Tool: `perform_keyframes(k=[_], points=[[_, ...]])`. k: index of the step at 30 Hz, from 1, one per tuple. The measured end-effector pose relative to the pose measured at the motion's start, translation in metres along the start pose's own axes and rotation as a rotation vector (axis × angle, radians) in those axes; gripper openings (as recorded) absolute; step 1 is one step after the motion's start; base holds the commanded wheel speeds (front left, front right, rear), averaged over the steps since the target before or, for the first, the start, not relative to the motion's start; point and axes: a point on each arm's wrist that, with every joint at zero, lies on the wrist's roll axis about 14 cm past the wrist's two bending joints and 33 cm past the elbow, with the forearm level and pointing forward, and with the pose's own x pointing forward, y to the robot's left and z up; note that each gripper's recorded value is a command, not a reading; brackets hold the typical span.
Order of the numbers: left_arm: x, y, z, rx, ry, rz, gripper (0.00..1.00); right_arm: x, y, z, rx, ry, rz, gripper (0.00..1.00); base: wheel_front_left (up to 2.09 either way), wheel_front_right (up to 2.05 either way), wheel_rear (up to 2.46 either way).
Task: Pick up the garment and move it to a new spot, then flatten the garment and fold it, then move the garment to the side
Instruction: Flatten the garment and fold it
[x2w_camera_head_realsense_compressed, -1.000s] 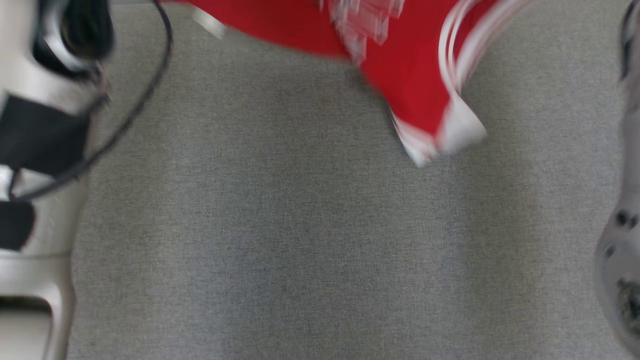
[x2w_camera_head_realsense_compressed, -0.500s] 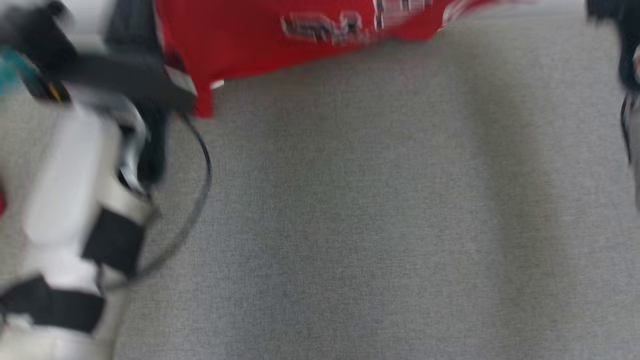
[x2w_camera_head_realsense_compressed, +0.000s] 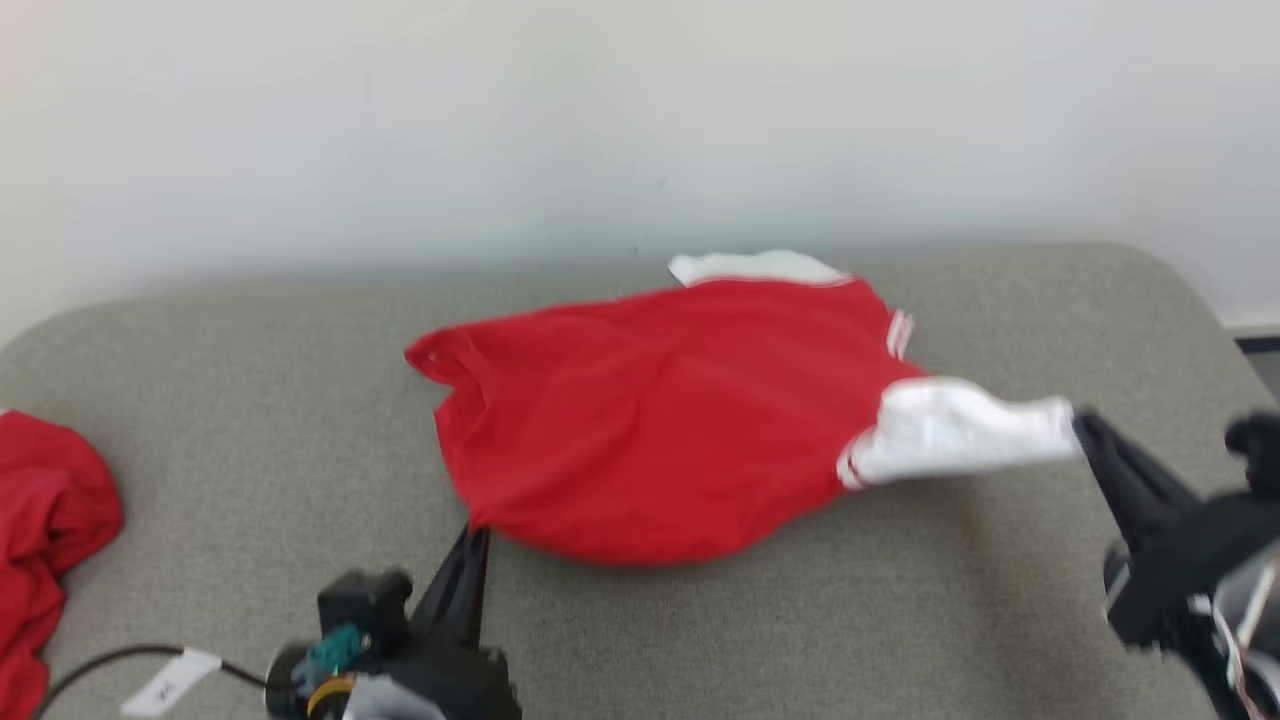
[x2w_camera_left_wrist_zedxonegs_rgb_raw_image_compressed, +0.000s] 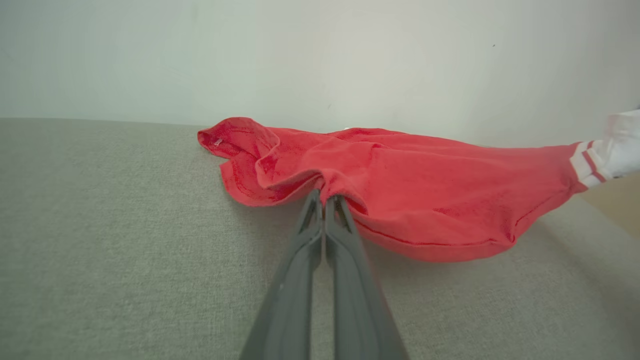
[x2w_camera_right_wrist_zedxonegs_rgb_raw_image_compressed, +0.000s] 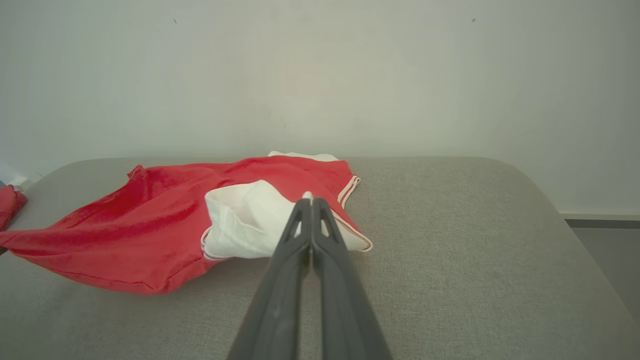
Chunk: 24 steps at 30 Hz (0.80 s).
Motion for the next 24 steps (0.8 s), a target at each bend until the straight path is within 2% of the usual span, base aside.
perform_keyframes(k=[3,8,14,18,24], points=[[-0.024,0.006,-0.020,-0.064,0.062,0.085,0.00,-0.035,0.003,-0.021,0.036,0.078,-0.029,0.00,0.00,0.00,0.00],[-0.050,0.013,-0.047,-0.134,0.145,0.157,0.00,-0.064,0.008,-0.045,0.048,0.199,-0.047,0.00,0.00,0.00,0.00],[-0.074,0.025,-0.066,-0.112,0.236,0.213,0.00,-0.086,0.007,-0.071,0.058,0.351,-0.070,0.00,0.00,0.00,0.00],[-0.078,0.042,-0.056,-0.056,0.222,0.268,0.00,-0.087,0.005,-0.073,0.028,0.391,-0.076,0.00,0.00,0.00,0.00],[-0.059,0.051,-0.026,-0.028,0.152,0.290,0.00,-0.057,0.006,-0.061,-0.045,0.367,-0.046,0.00,0.00,0.00,0.00]])
